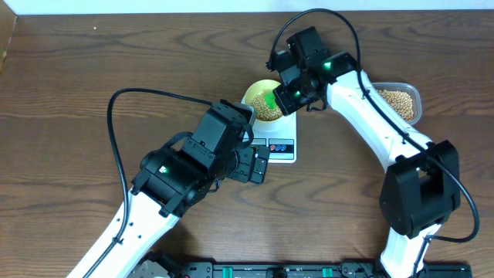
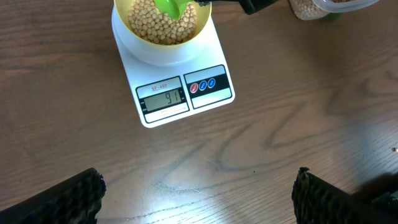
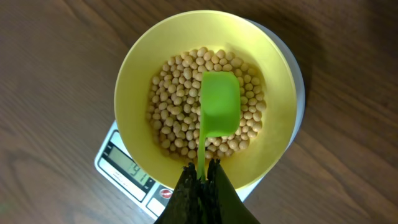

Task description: Scoop item into bowl and weigh 50g on scale

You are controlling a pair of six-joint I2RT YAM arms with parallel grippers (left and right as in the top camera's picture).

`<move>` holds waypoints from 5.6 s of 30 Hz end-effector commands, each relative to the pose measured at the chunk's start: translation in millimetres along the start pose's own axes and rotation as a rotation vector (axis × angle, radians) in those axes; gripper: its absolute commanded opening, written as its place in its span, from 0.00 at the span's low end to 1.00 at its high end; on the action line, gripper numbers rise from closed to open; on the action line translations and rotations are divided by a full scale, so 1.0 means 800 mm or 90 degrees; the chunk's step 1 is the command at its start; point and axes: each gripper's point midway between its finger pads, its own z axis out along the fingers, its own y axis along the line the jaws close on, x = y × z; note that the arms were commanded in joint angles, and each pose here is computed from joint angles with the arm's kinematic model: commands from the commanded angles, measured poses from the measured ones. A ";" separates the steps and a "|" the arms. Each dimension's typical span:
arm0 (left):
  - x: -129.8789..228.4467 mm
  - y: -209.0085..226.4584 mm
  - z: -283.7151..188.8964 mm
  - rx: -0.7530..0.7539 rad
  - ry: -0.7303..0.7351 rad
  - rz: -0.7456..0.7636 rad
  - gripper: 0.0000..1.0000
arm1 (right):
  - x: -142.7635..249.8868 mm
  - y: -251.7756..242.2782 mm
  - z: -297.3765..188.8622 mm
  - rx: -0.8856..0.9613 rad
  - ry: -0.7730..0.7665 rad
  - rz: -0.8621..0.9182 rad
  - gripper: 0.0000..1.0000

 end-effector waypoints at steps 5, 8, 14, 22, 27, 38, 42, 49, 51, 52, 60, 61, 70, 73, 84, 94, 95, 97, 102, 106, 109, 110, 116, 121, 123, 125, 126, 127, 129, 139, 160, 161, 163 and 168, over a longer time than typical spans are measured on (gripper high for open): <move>-0.006 0.000 -0.004 -0.002 -0.008 0.000 0.98 | 0.003 0.008 0.001 -0.071 0.003 0.062 0.01; -0.006 0.000 -0.004 -0.002 -0.008 0.000 0.98 | 0.002 0.014 0.000 -0.097 0.002 0.084 0.01; -0.006 0.000 -0.004 -0.002 -0.008 0.000 0.98 | 0.002 0.013 -0.004 -0.119 0.002 0.124 0.01; -0.006 0.000 -0.004 -0.002 -0.008 0.000 0.98 | 0.002 -0.007 -0.002 -0.061 -0.002 0.105 0.01; -0.006 0.000 -0.004 -0.002 -0.008 0.000 0.98 | 0.005 -0.005 0.006 -0.002 0.008 0.063 0.01; -0.006 0.000 -0.004 -0.002 -0.008 0.000 0.98 | 0.007 0.007 0.012 0.027 0.017 0.033 0.01; -0.006 0.000 -0.004 -0.002 -0.008 0.000 0.98 | 0.011 0.013 0.016 0.009 0.021 0.042 0.01; -0.006 0.000 -0.004 -0.002 -0.008 0.000 0.98 | 0.017 0.022 0.021 -0.023 0.027 0.060 0.01; -0.006 0.000 -0.004 -0.002 -0.008 0.000 0.98 | 0.016 0.024 0.021 -0.029 0.026 0.065 0.01; -0.006 0.000 -0.004 -0.002 -0.008 0.000 0.98 | 0.016 0.025 0.021 -0.033 0.026 0.067 0.01; -0.006 0.000 -0.004 -0.002 -0.008 0.000 0.98 | 0.016 0.028 0.021 -0.041 0.026 0.076 0.01; -0.006 0.000 -0.004 -0.002 -0.008 0.000 0.98 | 0.016 0.028 0.021 -0.041 0.026 0.076 0.01; -0.006 0.000 -0.004 -0.001 -0.009 0.000 0.98 | 0.014 0.012 0.017 -0.029 0.019 0.105 0.01; -0.006 0.000 -0.004 -0.002 -0.008 0.000 0.98 | 0.013 0.001 0.015 -0.025 0.014 0.119 0.01; -0.006 0.000 -0.004 -0.002 -0.008 0.000 0.98 | 0.012 -0.012 0.011 -0.026 0.009 0.134 0.01; -0.006 0.000 -0.004 -0.001 -0.009 0.000 0.98 | 0.009 -0.008 0.007 -0.065 0.003 0.145 0.01; -0.006 0.000 -0.004 -0.002 -0.008 0.000 0.98 | 0.008 -0.008 0.005 -0.070 0.001 0.147 0.01; -0.006 0.000 -0.004 -0.001 -0.009 0.000 0.98 | 0.005 -0.009 0.002 -0.082 -0.004 0.154 0.01; -0.006 0.000 -0.004 -0.001 -0.009 0.000 0.98 | 0.001 -0.009 -0.005 -0.120 -0.011 0.180 0.01; -0.006 0.000 -0.004 -0.002 -0.008 0.000 0.98 | -0.001 -0.011 -0.011 -0.152 -0.016 0.206 0.01; -0.006 0.000 -0.004 -0.002 -0.008 0.000 0.98 | -0.003 -0.012 -0.016 -0.175 -0.021 0.223 0.01; -0.006 0.000 -0.004 -0.002 -0.008 0.000 0.98 | -0.004 -0.012 -0.018 -0.185 -0.022 0.229 0.01; -0.006 0.000 -0.004 -0.001 -0.009 0.000 0.98 | -0.009 -0.006 -0.034 -0.250 -0.035 0.247 0.01; -0.006 0.000 -0.004 -0.001 -0.009 0.000 0.98 | -0.017 -0.004 -0.055 -0.264 -0.057 0.246 0.01; -0.006 0.000 -0.004 -0.002 -0.008 0.000 0.98 | -0.020 -0.003 -0.064 -0.265 -0.068 0.242 0.01; -0.006 0.000 -0.004 -0.002 -0.008 0.000 0.98 | -0.022 -0.001 -0.071 -0.267 -0.075 0.238 0.01; -0.006 0.000 -0.004 -0.001 -0.009 0.000 0.98 | -0.023 0.000 -0.074 -0.267 -0.078 0.236 0.01; -0.006 0.000 -0.004 -0.002 -0.008 0.000 0.98 | -0.023 0.001 -0.076 -0.267 -0.079 0.235 0.01; -0.006 0.000 -0.004 -0.002 -0.008 0.000 0.98 | -0.023 0.003 -0.080 -0.268 -0.081 0.234 0.01; -0.006 0.000 -0.004 -0.002 -0.008 0.000 0.98 | -0.021 0.003 -0.088 -0.272 -0.081 0.239 0.01; -0.006 0.000 -0.004 -0.002 -0.008 0.000 0.98 | 0.009 -0.091 -0.258 -0.268 -0.245 0.356 0.01; -0.006 0.000 -0.004 -0.002 -0.008 0.000 0.98 | 0.016 -0.097 -0.265 -0.254 -0.250 0.361 0.01; -0.006 0.000 -0.004 -0.002 -0.008 0.000 0.98 | 0.034 -0.109 -0.280 -0.224 -0.253 0.379 0.01; -0.006 0.000 -0.004 -0.001 -0.009 0.000 0.98 | 0.077 -0.131 -0.294 -0.181 -0.232 0.428 0.01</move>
